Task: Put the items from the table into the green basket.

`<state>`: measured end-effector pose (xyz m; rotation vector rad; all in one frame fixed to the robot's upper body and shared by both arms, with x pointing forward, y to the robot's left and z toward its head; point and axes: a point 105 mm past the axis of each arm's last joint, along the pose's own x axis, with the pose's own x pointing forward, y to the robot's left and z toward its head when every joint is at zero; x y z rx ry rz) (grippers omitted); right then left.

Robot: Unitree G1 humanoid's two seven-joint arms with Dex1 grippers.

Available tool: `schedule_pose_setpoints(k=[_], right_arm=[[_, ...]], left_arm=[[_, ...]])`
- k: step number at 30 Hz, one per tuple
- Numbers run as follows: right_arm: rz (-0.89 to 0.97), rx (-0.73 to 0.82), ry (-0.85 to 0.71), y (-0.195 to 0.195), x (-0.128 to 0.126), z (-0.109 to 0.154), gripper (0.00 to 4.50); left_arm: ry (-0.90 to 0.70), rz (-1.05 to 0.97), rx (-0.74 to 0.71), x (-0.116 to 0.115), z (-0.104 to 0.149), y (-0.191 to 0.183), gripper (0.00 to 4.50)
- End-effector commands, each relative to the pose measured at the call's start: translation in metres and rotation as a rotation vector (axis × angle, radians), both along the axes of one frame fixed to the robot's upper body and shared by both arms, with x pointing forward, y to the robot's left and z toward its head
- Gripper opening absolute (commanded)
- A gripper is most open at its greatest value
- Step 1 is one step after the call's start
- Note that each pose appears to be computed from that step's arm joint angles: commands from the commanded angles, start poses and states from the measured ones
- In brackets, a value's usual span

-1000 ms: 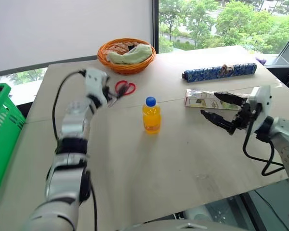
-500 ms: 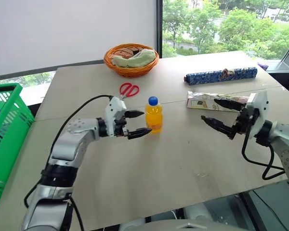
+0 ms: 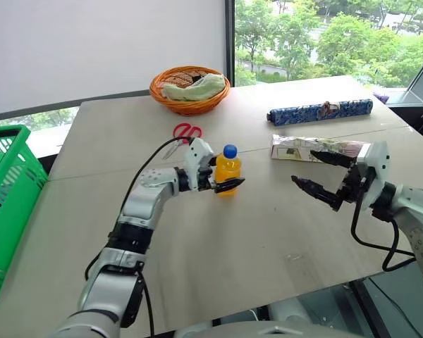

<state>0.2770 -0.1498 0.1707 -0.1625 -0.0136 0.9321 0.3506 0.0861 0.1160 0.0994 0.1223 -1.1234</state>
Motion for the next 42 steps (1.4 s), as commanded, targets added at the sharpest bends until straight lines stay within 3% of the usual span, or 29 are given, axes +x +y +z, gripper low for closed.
schedule_pose_setpoints(k=[1, 12, 19, 22, 24, 29, 32, 35, 38, 41, 42], right_arm=[[0.006, -0.021, -0.011, 0.004, -0.004, 0.005, 4.50], [0.002, -0.034, 0.004, 0.008, -0.004, 0.002, 4.50], [0.041, -0.021, 0.005, 0.013, 0.000, 0.004, 4.50], [0.065, -0.011, 0.004, 0.016, 0.002, 0.005, 4.50], [0.076, -0.008, 0.002, 0.018, 0.004, 0.006, 4.50], [0.098, -0.013, -0.003, 0.020, 0.009, 0.007, 4.50], [0.113, -0.011, -0.007, 0.021, 0.010, 0.007, 4.50], [0.132, -0.002, -0.017, 0.025, 0.010, 0.010, 4.50], [0.175, 0.024, -0.056, 0.031, 0.009, 0.021, 4.50], [0.217, 0.073, -0.095, 0.043, 0.010, 0.041, 4.50], [0.228, 0.093, -0.113, 0.049, 0.011, 0.049, 4.50]], left_arm=[[-0.034, -0.014, -0.023, 0.004, 0.007, -0.005, 4.47], [-0.053, 0.049, -0.001, 0.013, -0.003, 0.006, 4.47], [-0.118, 0.199, -0.094, 0.020, 0.016, 0.026, 4.47], [-0.101, 0.207, -0.098, 0.012, 0.013, 0.032, 3.70], [-0.084, 0.217, -0.088, 0.009, 0.008, 0.033, 2.74], [-0.087, 0.248, -0.093, 0.006, 0.006, 0.035, 2.60], [-0.148, 0.331, -0.137, 0.012, 0.024, 0.045, 2.60], [-0.267, 0.559, -0.157, 0.031, 0.057, 0.080, 2.60], [-0.428, 1.056, -0.081, 0.047, 0.103, 0.169, 2.60], [-0.537, 1.385, -0.058, 0.027, 0.142, 0.246, 2.60], [-0.618, 1.479, 0.042, 0.011, 0.159, 0.277, 2.60]])
